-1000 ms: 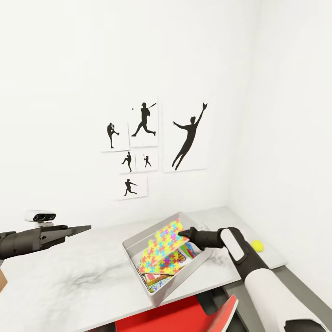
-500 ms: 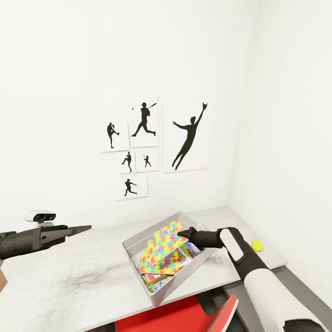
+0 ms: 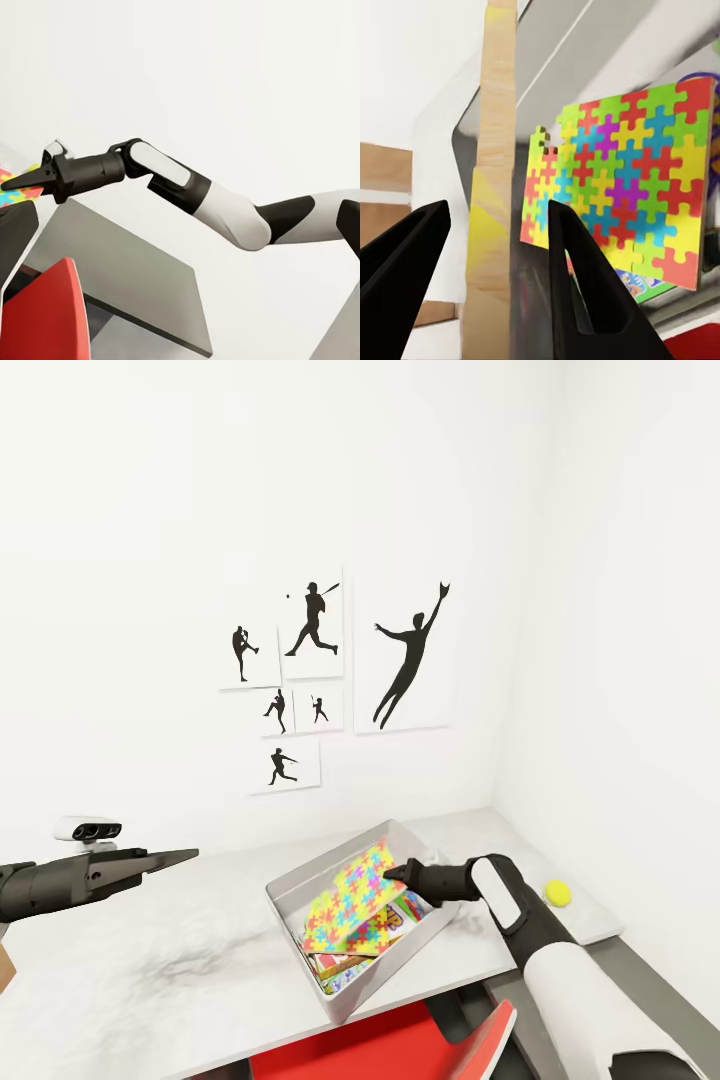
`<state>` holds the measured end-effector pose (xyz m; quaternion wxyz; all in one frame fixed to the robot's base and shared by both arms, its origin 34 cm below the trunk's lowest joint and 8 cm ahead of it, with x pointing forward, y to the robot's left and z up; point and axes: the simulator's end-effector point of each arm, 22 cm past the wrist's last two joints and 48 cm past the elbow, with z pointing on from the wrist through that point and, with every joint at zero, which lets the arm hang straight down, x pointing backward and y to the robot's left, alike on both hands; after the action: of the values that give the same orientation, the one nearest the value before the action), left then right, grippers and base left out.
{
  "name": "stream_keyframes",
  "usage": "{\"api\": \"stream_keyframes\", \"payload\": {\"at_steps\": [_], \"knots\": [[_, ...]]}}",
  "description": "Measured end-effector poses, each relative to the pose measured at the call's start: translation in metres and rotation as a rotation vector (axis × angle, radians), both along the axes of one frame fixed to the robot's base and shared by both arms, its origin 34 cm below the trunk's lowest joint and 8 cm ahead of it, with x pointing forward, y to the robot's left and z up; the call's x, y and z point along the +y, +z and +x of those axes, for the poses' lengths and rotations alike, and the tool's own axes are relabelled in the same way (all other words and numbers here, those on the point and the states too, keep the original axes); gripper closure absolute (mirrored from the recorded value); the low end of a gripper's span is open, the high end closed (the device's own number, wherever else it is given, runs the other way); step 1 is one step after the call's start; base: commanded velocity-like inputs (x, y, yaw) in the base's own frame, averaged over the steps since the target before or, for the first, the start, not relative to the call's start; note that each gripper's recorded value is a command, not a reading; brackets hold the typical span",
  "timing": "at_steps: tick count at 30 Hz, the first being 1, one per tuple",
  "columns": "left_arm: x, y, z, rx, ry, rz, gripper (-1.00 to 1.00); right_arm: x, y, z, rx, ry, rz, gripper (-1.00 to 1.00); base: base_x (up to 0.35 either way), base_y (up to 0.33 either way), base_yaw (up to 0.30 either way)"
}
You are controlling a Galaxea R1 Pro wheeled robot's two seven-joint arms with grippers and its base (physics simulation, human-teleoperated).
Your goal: Put all the toys in the child's room - the three board games (two on the bed and one on the table), the two jigsaw puzzles on the table, and the tennis ball on the table - inside the toy box on the table in the child's room.
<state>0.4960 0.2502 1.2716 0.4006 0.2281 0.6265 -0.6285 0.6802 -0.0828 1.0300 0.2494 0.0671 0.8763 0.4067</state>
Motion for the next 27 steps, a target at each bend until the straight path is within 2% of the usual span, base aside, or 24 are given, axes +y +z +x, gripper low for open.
{"api": "stream_keyframes", "payload": {"at_steps": [3,8,18,27], "knots": [[0.000,0.000,0.000,0.000,0.000,0.000,-1.00,0.013,-0.006,-0.005,0.021,0.014,0.008,1.00,0.000,0.000,0.000],[0.000,0.000,0.000,0.000,0.000,0.001,-1.00,0.024,-0.003,-0.001,0.015,0.014,0.012,1.00,0.000,0.000,0.000],[0.000,0.000,0.000,0.000,-0.001,0.000,-1.00,0.025,-0.004,0.000,0.013,0.011,0.012,1.00,0.000,0.000,0.000],[0.000,-0.001,0.000,0.002,-0.001,0.000,-1.00,0.021,-0.002,0.008,-0.016,-0.013,0.009,1.00,0.000,0.000,0.000]]}}
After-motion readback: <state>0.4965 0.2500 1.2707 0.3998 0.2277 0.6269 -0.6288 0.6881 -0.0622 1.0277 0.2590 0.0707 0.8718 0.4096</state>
